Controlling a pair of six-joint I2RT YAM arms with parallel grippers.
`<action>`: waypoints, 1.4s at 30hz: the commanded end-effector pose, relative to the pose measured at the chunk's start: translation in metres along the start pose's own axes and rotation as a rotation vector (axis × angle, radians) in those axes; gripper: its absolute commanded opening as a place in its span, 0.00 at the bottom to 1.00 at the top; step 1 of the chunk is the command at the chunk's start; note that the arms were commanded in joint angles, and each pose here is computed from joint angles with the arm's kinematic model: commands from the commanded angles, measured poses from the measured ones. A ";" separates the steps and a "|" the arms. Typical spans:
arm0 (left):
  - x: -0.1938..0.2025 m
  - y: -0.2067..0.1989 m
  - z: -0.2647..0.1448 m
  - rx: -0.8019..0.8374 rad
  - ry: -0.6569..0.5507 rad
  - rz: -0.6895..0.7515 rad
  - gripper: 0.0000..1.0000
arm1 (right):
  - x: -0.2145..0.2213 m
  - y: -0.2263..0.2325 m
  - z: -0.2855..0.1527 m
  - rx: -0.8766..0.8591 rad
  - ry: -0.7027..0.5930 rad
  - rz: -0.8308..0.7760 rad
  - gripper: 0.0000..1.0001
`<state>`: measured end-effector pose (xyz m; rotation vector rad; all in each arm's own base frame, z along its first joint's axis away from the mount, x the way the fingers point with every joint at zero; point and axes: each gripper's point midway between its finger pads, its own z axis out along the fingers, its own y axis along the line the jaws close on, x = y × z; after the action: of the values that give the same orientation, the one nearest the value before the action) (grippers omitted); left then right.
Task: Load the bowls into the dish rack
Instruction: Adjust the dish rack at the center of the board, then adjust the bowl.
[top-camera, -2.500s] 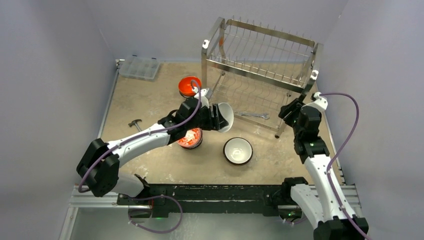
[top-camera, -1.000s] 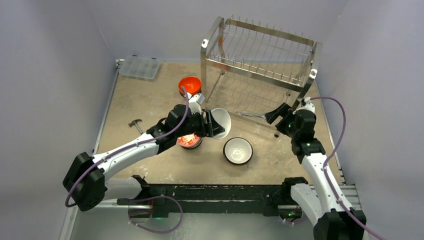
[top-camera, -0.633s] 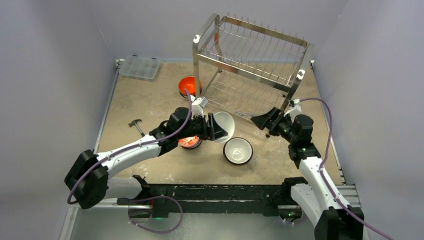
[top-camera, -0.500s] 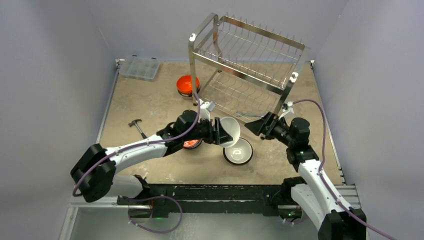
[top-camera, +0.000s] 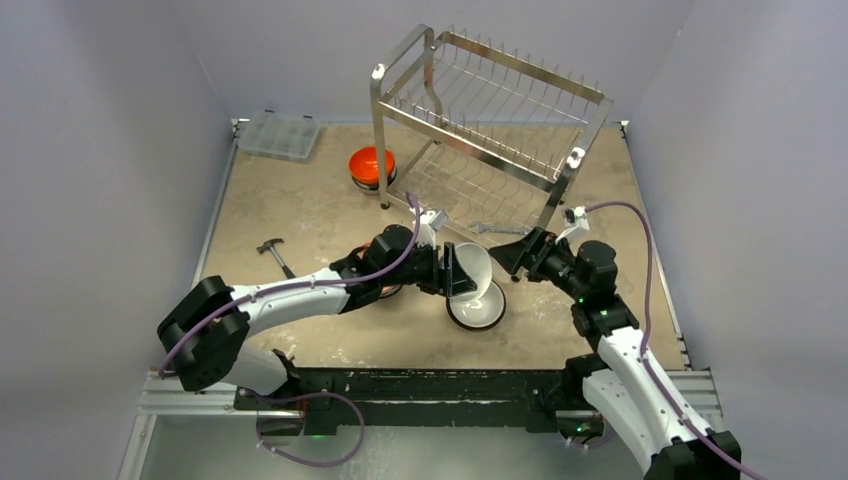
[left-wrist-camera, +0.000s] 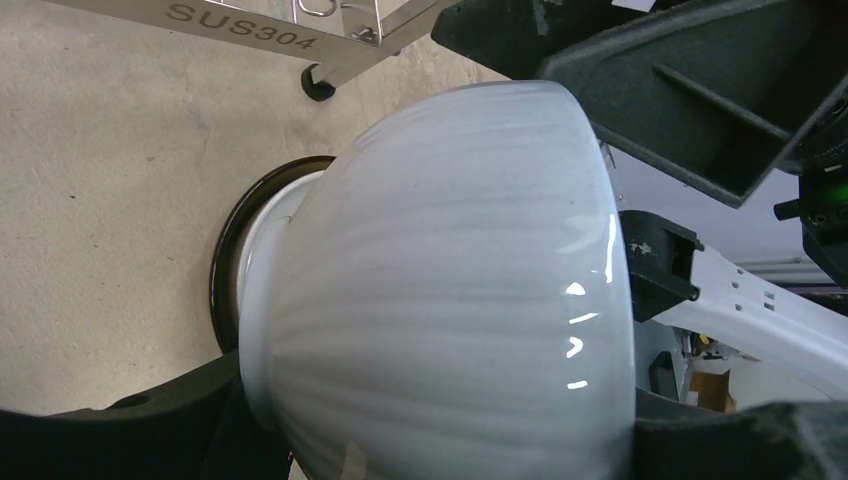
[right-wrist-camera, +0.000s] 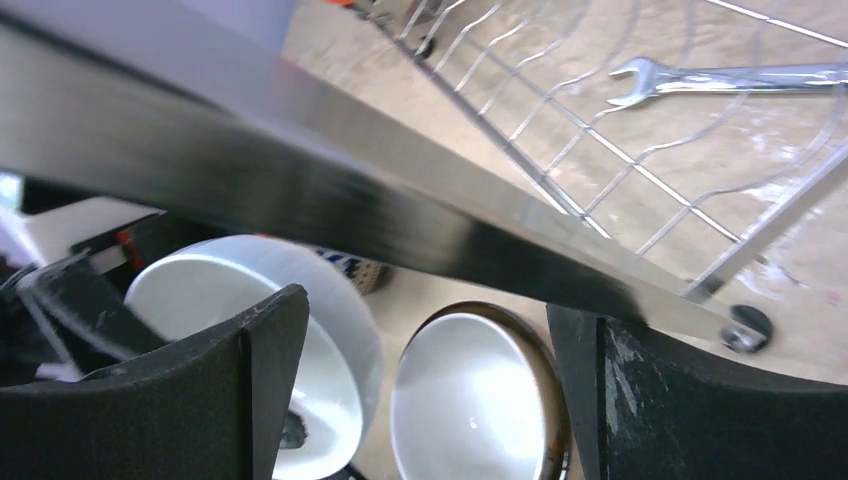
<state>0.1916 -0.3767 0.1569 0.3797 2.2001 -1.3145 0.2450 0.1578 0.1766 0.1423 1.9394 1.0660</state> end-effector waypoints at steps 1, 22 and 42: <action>-0.040 -0.042 -0.012 0.111 -0.132 0.046 0.29 | -0.047 -0.027 -0.003 0.217 -0.215 0.009 0.91; -0.044 -0.021 -0.031 0.004 -0.170 0.060 0.29 | -0.090 -0.014 0.002 0.158 -0.119 -0.133 0.99; -0.035 -0.052 -0.010 0.161 -0.104 0.075 0.29 | 0.007 0.064 -0.026 -0.368 0.079 -0.128 0.91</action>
<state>0.1922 -0.3711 0.1719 0.3887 2.1511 -1.3158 0.2133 0.1665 0.1965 -0.0738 1.8656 1.2613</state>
